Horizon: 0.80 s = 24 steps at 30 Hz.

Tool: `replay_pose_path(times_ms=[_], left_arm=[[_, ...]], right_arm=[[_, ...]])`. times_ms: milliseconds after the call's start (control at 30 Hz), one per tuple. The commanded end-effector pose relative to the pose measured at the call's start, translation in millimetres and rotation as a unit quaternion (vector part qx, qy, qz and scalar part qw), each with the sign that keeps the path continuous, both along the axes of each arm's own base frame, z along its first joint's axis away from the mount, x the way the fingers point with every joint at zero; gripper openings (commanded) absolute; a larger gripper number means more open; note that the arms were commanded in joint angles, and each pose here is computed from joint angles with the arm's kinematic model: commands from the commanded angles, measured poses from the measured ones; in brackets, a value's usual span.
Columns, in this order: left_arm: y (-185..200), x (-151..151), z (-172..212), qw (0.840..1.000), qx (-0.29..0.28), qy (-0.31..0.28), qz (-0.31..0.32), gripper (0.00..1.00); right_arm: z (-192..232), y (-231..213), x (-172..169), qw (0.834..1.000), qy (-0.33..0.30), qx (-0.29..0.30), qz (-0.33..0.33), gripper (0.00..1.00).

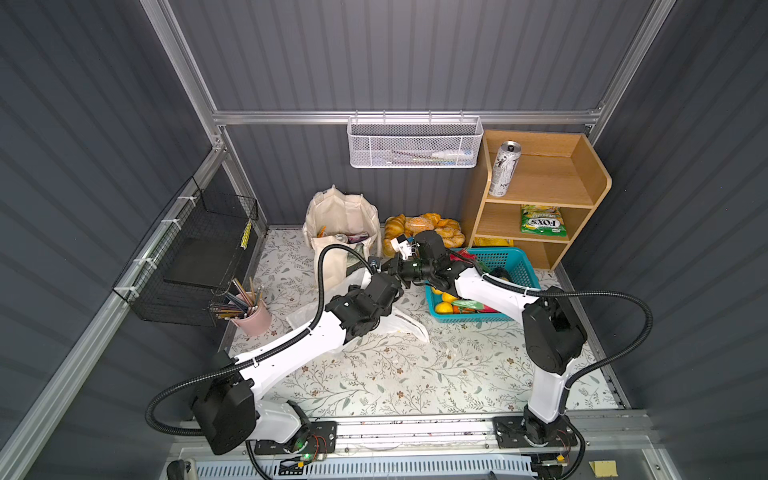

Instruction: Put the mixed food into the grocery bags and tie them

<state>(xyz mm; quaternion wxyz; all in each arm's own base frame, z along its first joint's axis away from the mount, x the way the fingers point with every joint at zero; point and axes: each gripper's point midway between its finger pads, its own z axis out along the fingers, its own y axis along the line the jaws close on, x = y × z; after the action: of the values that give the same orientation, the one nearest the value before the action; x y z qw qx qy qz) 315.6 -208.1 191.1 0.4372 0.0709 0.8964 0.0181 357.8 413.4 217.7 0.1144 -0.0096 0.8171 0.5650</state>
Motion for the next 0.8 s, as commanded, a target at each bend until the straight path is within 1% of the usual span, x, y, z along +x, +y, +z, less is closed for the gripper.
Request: replay_pose_path(times_ms=[0, 133, 167, 200, 333, 433, 467, 500, 533, 567, 667, 767], left_arm=[[7.0, 2.5, -5.0, 1.0, 0.017, -0.012, 0.021, 0.59], [2.0, 5.1, -10.5, 1.0, 0.023, -0.01, 0.008, 0.34], [0.6, 5.6, -10.3, 1.0, 0.023, -0.011, 0.005, 0.28], [-1.2, 5.5, -9.6, 1.0, 0.021, -0.012, 0.0, 0.24], [-5.9, 5.6, -3.8, 1.0, 0.021, -0.012, -0.019, 0.0], [-5.3, 3.5, 1.7, 0.999, 0.028, -0.013, -0.031, 0.0], [-6.1, 2.3, 3.6, 0.999, 0.027, -0.016, -0.038, 0.0], [-5.5, 0.1, 6.0, 0.999, 0.024, -0.017, -0.043, 0.0], [-5.1, -1.8, 8.6, 0.998, 0.021, -0.019, -0.05, 0.0], [-4.8, -3.6, 10.0, 0.998, 0.02, -0.02, -0.055, 0.0], [-4.5, -10.5, 15.7, 0.997, 0.013, -0.015, -0.075, 0.0], [-4.8, -16.8, 23.4, 0.995, 0.001, -0.016, -0.095, 0.0]], right_arm=[[24.9, -0.6, -1.9, 0.999, -0.025, 0.021, -0.006, 0.0], [31.9, -1.1, -2.5, 0.999, -0.029, 0.026, -0.008, 0.0], [33.0, -1.5, -3.1, 0.999, -0.029, 0.026, -0.008, 0.0], [33.3, -1.6, -2.9, 0.999, -0.029, 0.026, -0.009, 0.0], [34.9, -2.8, -2.6, 0.999, -0.03, 0.026, -0.012, 0.0], [37.6, -4.6, -2.4, 0.999, -0.032, 0.027, -0.012, 0.0], [38.5, -5.2, -2.4, 0.999, -0.033, 0.028, -0.012, 0.02], [39.7, -7.8, -1.2, 0.999, -0.035, 0.028, -0.013, 0.11], [41.9, -11.3, 0.5, 0.999, -0.037, 0.029, -0.017, 0.24], [44.1, -15.2, 1.7, 0.999, -0.039, 0.031, -0.021, 0.31], [55.3, -33.5, 3.6, 0.998, -0.052, 0.033, -0.03, 0.48], [58.8, -64.3, 1.0, 0.996, -0.067, 0.021, -0.048, 0.57]])
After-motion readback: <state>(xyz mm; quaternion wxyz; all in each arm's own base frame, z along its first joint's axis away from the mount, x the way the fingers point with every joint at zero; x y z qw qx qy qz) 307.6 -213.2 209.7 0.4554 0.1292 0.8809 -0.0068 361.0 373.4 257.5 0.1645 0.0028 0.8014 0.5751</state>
